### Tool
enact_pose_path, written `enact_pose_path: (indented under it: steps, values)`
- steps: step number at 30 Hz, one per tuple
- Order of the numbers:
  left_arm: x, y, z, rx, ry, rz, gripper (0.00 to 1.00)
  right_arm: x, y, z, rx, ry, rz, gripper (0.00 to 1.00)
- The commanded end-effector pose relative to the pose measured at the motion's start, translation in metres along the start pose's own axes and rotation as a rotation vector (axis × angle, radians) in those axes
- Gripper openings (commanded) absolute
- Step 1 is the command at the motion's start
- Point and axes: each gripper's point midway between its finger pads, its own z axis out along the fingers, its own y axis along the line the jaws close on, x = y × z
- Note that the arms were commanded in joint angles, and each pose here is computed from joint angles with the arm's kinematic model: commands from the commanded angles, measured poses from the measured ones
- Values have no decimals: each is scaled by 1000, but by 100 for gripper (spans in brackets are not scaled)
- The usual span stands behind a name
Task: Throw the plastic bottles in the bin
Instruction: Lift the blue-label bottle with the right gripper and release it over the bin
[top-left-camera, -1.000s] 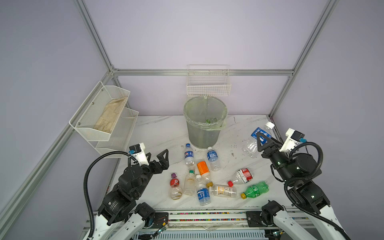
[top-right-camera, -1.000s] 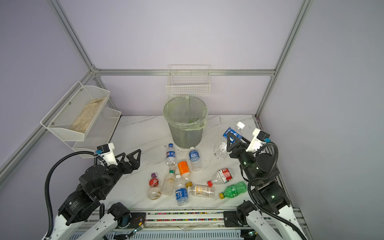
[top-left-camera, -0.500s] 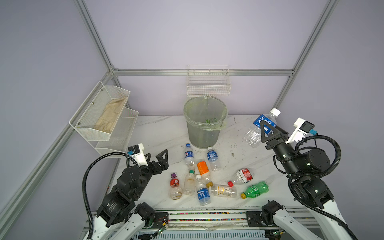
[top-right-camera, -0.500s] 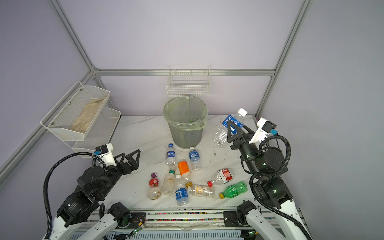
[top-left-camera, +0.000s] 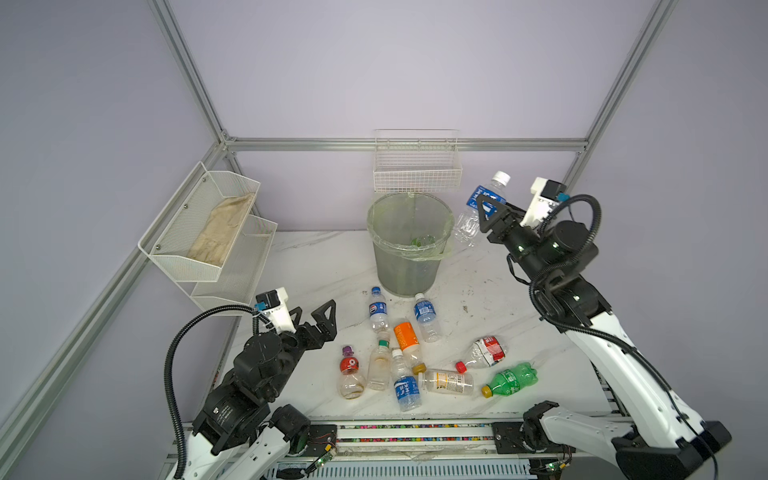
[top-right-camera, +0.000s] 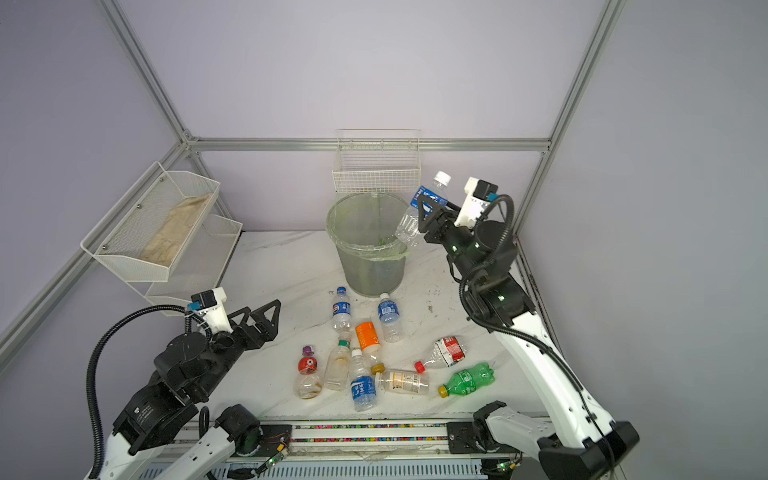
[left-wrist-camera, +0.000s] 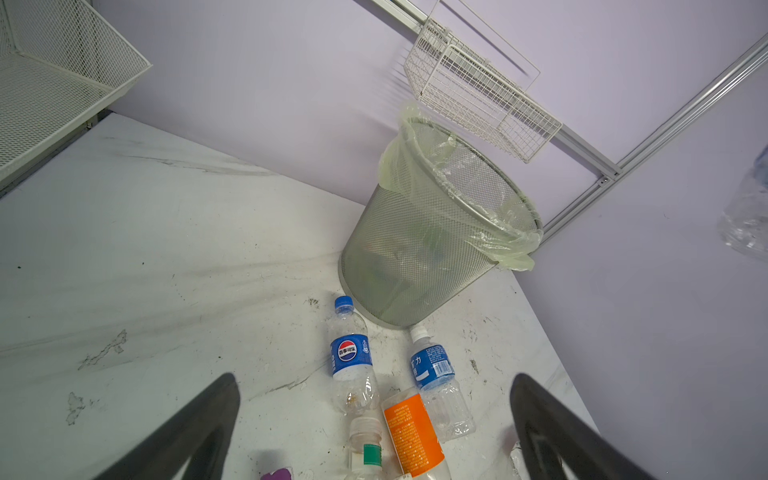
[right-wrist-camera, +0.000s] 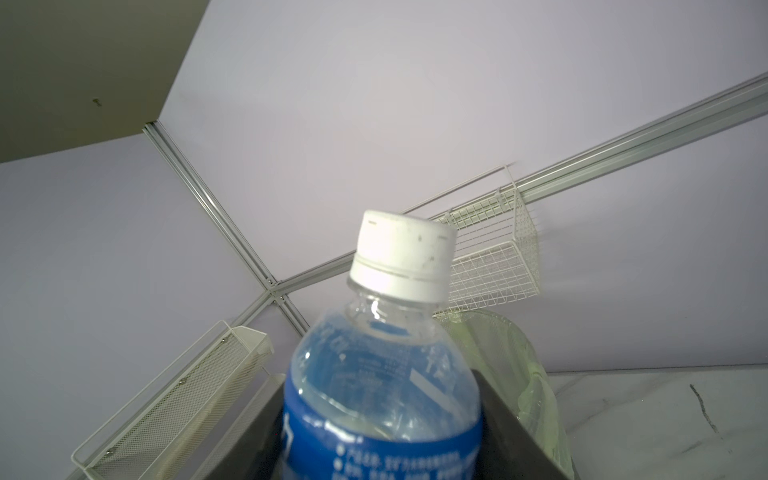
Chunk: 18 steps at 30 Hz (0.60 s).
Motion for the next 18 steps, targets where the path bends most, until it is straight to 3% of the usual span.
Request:
enact_pose_path:
  steps: [1, 2, 4, 5, 11, 18]
  values:
    - [-2, 0, -5, 13, -11, -10, 100, 31, -6, 44, 8, 136, -23, 0]
    - [-3, 0, -7, 14, -14, -10, 100, 47, -12, 60, 24, 200, -33, 9]
    - [-4, 1, -11, 14, -19, -10, 100, 75, -21, 87, 71, 317, -47, 73]
    - [-5, 2, -13, 12, -22, -11, 100, 80, -23, 92, 98, 339, -57, 97]
    - [-8, 10, -23, -7, -40, -3, 100, 46, -4, 70, 77, 209, -47, 97]
    - [-5, 11, -20, -13, -31, 4, 100, 32, 2, 47, 71, 182, -46, 97]
